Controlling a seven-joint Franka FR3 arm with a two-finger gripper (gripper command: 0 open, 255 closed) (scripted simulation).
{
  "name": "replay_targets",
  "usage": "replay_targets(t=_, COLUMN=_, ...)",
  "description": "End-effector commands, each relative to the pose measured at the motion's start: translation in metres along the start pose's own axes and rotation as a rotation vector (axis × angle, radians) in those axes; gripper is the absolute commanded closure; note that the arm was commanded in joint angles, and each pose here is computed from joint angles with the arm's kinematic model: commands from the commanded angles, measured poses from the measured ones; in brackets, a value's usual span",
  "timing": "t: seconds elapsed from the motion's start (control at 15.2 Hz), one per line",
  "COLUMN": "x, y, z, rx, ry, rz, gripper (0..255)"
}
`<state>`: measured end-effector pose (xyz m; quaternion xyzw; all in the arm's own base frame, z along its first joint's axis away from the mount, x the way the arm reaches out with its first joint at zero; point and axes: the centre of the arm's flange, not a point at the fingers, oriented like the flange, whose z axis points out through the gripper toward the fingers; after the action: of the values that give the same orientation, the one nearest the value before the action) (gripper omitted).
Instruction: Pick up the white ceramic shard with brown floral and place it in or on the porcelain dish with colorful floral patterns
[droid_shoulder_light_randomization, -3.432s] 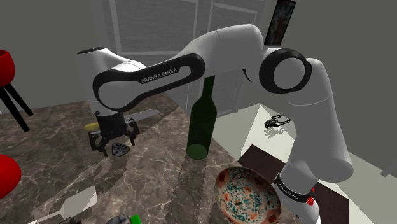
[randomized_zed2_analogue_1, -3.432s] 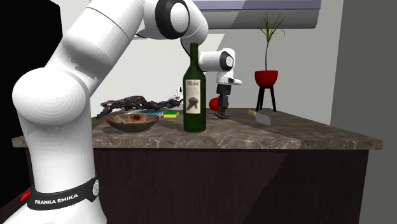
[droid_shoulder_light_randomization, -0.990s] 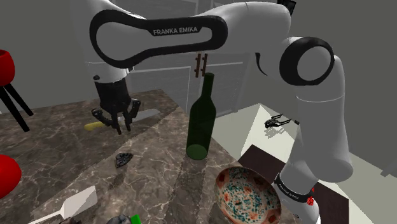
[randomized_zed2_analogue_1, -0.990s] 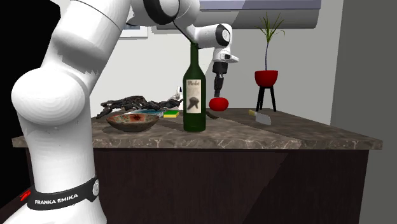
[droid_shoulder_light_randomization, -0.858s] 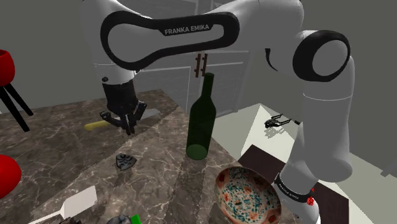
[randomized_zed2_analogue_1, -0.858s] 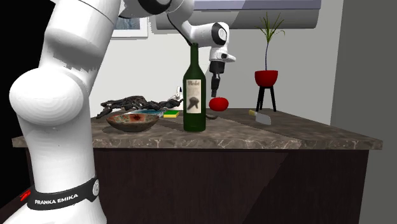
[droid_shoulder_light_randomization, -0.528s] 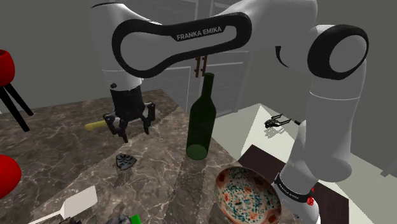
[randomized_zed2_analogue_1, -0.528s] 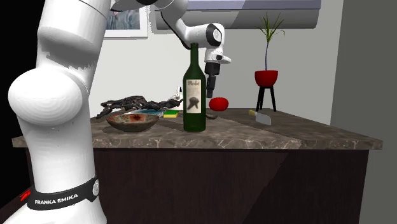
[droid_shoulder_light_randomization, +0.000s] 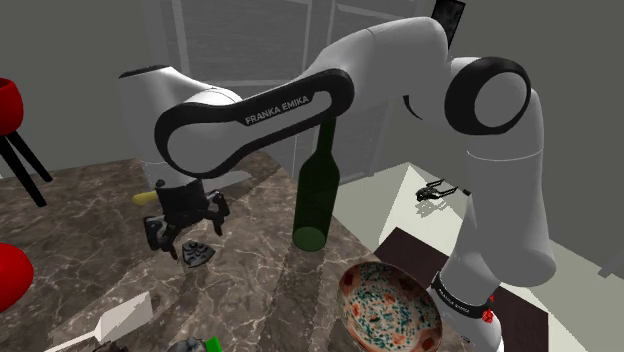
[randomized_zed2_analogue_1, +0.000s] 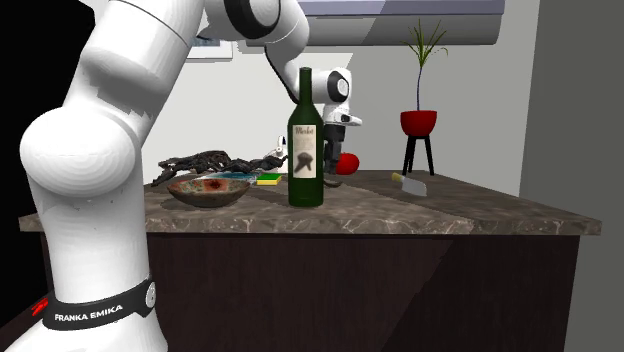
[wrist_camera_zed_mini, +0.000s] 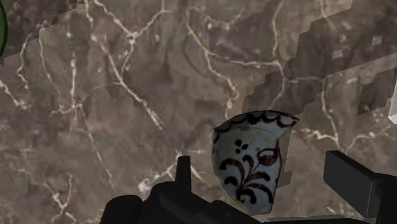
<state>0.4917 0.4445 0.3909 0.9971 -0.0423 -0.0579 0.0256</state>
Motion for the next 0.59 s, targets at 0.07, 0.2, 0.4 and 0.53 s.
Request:
replay_targets(t=0.07, x=0.001, y=-0.002, z=0.018, rx=0.000, ry=0.001, rz=-0.004, gripper=0)
replay_targets(t=0.2, x=0.001, y=-0.002, z=0.028, rx=0.000, ry=0.001, rz=-0.004, gripper=0)
replay_targets(t=0.4, x=0.001, y=-0.002, z=0.037, rx=0.000, ry=0.001, rz=-0.004, gripper=0)
replay_targets(t=0.53, x=0.001, y=-0.002, z=0.037, rx=0.000, ry=0.001, rz=-0.004, gripper=0)
